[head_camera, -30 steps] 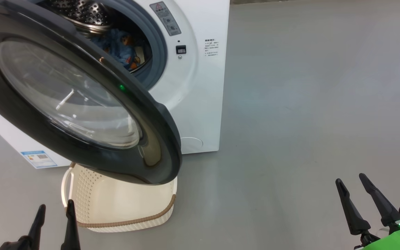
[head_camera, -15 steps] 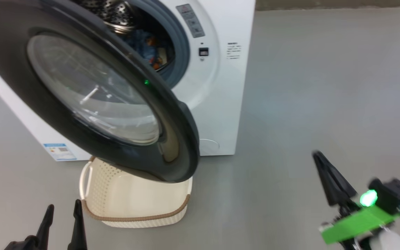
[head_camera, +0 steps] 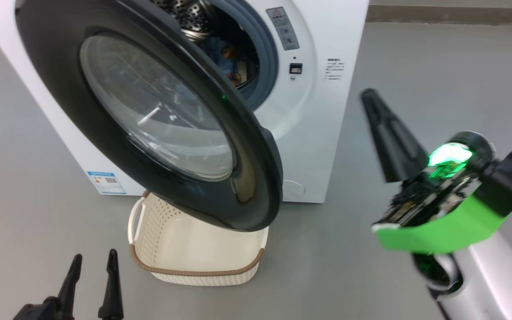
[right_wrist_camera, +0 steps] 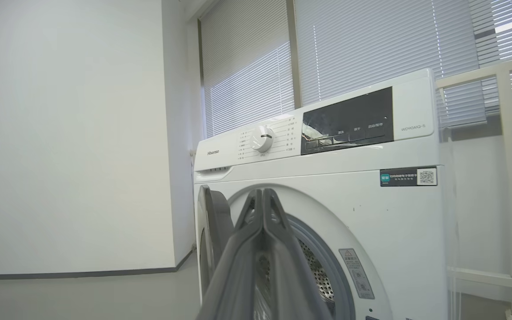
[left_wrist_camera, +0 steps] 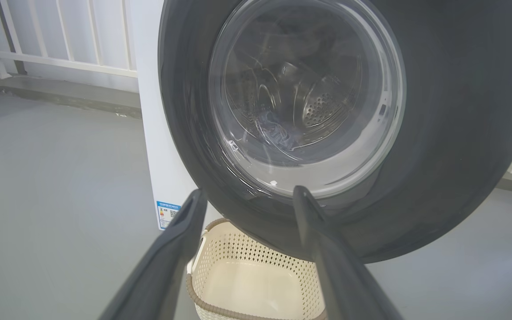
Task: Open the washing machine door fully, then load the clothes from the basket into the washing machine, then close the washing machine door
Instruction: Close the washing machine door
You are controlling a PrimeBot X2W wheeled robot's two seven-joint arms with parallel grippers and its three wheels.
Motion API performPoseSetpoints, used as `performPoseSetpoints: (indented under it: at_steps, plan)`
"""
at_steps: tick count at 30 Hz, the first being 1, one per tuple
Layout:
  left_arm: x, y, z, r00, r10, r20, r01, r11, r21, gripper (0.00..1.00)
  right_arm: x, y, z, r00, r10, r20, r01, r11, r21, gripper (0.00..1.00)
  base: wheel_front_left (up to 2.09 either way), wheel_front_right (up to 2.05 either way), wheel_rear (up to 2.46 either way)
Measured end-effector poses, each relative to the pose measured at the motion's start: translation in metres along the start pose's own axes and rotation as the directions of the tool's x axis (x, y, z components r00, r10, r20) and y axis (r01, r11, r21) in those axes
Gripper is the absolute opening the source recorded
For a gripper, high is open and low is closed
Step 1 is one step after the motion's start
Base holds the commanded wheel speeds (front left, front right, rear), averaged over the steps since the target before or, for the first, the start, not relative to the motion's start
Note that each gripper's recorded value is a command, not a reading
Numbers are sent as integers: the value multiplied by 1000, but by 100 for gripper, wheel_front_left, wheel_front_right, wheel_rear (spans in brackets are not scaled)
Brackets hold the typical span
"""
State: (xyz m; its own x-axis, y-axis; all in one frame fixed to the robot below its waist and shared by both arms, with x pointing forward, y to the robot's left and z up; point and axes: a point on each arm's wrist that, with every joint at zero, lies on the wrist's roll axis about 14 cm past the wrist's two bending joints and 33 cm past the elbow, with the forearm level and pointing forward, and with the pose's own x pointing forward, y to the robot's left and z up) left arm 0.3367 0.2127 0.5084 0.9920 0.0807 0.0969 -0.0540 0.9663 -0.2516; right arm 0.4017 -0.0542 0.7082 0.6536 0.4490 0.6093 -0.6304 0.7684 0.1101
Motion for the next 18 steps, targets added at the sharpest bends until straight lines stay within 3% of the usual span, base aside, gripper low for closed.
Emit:
performPoseSetpoints:
  at_steps: [5, 9, 14, 18]
  plan:
    - [-4, 2, 4, 1000, 10, 13, -10, 1000, -2, 100, 8, 50, 1, 990, 142, 24, -143, 988, 64, 0, 0, 0, 0]
    - [-6, 7, 6, 1000, 24, 17, -24, 1000, -9, 100, 2, 77, -21, 976, 216, -32, -210, 969, 126, 0, 0, 0, 0]
    - [-8, 10, 4, 999, 39, 12, -39, 999, -21, 100, -29, 96, -86, 936, 265, -232, -212, 950, 228, 0, 0, 0, 0]
    - [-9, 11, -1, 999, 49, -5, -49, 998, -34, 100, -67, 102, -145, 863, 281, -419, -156, 939, 307, 0, 0, 0, 0]
